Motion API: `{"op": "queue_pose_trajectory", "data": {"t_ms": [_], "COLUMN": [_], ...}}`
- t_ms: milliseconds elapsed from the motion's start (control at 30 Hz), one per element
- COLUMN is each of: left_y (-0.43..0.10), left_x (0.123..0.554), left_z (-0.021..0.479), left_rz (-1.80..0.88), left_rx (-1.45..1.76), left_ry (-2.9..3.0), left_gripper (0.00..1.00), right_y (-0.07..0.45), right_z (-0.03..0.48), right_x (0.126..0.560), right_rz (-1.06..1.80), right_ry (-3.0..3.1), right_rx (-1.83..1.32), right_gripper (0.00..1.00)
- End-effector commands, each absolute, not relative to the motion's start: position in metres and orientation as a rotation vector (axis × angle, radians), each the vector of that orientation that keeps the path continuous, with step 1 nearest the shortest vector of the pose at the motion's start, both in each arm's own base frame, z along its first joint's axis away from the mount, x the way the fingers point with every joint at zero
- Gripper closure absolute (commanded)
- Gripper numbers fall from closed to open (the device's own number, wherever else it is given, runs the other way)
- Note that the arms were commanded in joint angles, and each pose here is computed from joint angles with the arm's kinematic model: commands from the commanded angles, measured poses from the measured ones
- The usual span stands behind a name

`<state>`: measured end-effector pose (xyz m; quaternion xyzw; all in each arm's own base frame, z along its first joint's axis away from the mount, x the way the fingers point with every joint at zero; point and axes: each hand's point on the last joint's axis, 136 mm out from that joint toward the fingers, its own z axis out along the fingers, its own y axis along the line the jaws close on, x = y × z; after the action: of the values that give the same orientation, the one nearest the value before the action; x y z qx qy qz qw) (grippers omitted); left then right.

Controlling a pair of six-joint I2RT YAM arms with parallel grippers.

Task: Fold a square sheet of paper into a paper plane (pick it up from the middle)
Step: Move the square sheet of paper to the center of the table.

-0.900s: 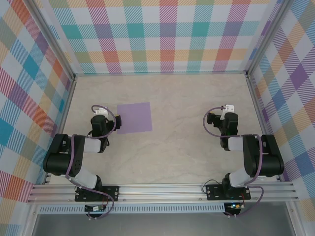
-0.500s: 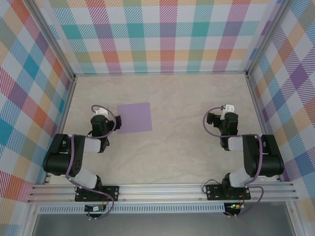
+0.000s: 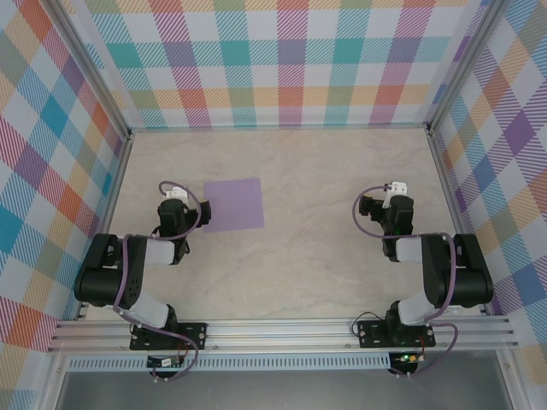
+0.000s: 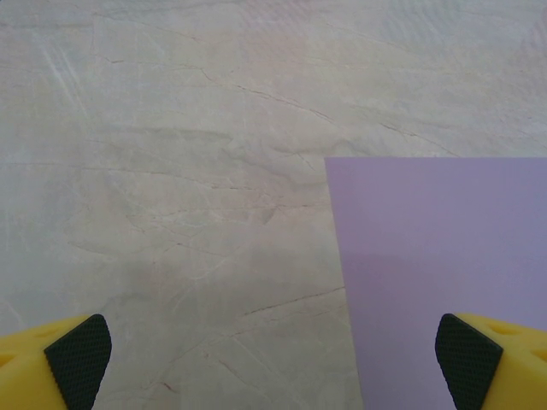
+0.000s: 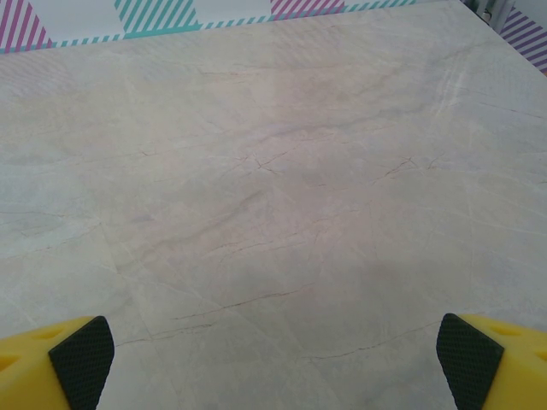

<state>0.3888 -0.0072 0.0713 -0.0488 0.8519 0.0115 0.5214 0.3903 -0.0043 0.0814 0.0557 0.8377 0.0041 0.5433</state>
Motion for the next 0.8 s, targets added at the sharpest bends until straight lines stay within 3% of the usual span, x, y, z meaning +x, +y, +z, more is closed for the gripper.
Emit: {"op": "queue_pose_trajectory", "data": {"t_ms": [0, 233, 433, 533, 767], "left_y": [0.003, 0.012, -0.001, -0.008, -0.013], "left_x": [0.392, 0.361, 0.323, 0.311, 0.292], "left_z": [0.111, 0.156, 0.184, 0.194, 0.199], "left_rz": [0.047, 0.005, -0.143, -0.187, -0.178], "left_rx": [-0.182, -0.392, -0.563, -0.569, -0.526], "left_ry": [1.982, 2.100, 2.249, 2.314, 2.444], "left_gripper": [0.00, 0.00, 0.00, 0.00, 0.00], "right_y": [0.005, -0.001, 0.005, 0.036, 0.178], "right_z": [0.098, 0.146, 0.165, 0.159, 0.154], "right_x": [0.394, 0.386, 0.361, 0.357, 0.363], "right_rz": [0.038, 0.008, 0.153, 0.256, 0.501], "right_ry": [1.940, 2.004, 2.304, 2.465, 2.645], "right_rx": [0.080, 0.154, 0.519, 0.534, 0.218], "right_gripper": [0.00, 0.00, 0.00, 0.00, 0.00]}}
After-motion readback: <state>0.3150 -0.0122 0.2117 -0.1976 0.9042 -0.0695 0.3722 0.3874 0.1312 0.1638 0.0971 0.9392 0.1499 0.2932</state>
